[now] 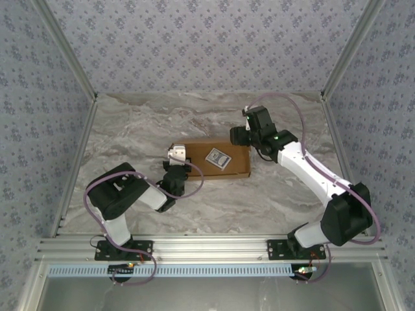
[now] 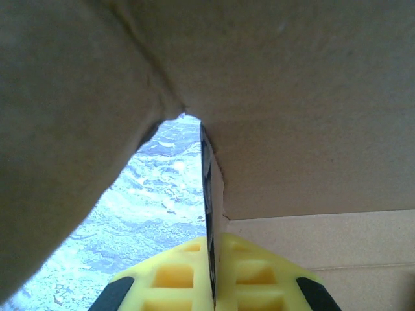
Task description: Fold the paper box
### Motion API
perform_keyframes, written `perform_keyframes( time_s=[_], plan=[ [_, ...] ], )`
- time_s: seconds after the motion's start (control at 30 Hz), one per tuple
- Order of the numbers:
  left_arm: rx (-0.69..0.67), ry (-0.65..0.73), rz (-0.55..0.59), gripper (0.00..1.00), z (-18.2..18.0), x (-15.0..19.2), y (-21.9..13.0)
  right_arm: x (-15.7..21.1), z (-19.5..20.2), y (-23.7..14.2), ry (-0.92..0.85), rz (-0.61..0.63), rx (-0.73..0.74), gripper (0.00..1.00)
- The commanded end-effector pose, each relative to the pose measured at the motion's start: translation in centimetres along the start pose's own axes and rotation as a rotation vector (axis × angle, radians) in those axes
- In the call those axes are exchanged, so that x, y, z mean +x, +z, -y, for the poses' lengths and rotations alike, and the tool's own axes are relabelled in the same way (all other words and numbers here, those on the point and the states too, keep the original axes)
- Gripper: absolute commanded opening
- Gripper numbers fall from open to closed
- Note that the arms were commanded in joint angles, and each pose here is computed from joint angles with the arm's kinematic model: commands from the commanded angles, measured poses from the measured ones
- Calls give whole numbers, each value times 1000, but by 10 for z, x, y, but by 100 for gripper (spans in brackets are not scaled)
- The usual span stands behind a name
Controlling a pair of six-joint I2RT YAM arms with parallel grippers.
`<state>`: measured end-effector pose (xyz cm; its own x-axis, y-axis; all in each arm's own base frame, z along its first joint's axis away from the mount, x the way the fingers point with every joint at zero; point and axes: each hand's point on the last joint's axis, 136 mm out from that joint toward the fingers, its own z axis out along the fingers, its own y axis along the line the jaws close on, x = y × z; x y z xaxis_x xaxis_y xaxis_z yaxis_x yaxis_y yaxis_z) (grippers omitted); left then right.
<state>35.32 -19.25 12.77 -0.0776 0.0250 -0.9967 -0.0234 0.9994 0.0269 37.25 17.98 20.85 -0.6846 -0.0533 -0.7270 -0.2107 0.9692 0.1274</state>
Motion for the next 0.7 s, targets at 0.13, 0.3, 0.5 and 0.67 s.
perform_keyframes(
  time_s=[0.13, 0.3, 0.5, 0.67],
  plan=[
    [-27, 68, -56, 11, -4, 14, -8, 38, 7, 8, 25, -99, 6, 73],
    [-15, 39, -93, 26, -5, 19, -15, 45, 9, 12, 28, -109, 16, 73],
    [15, 25, -130, 42, -4, 20, -24, 51, 12, 15, 30, -117, 27, 73],
    [18, 7, -191, 49, -12, 26, -34, 56, 13, 19, 32, -124, 32, 73]
  ],
)
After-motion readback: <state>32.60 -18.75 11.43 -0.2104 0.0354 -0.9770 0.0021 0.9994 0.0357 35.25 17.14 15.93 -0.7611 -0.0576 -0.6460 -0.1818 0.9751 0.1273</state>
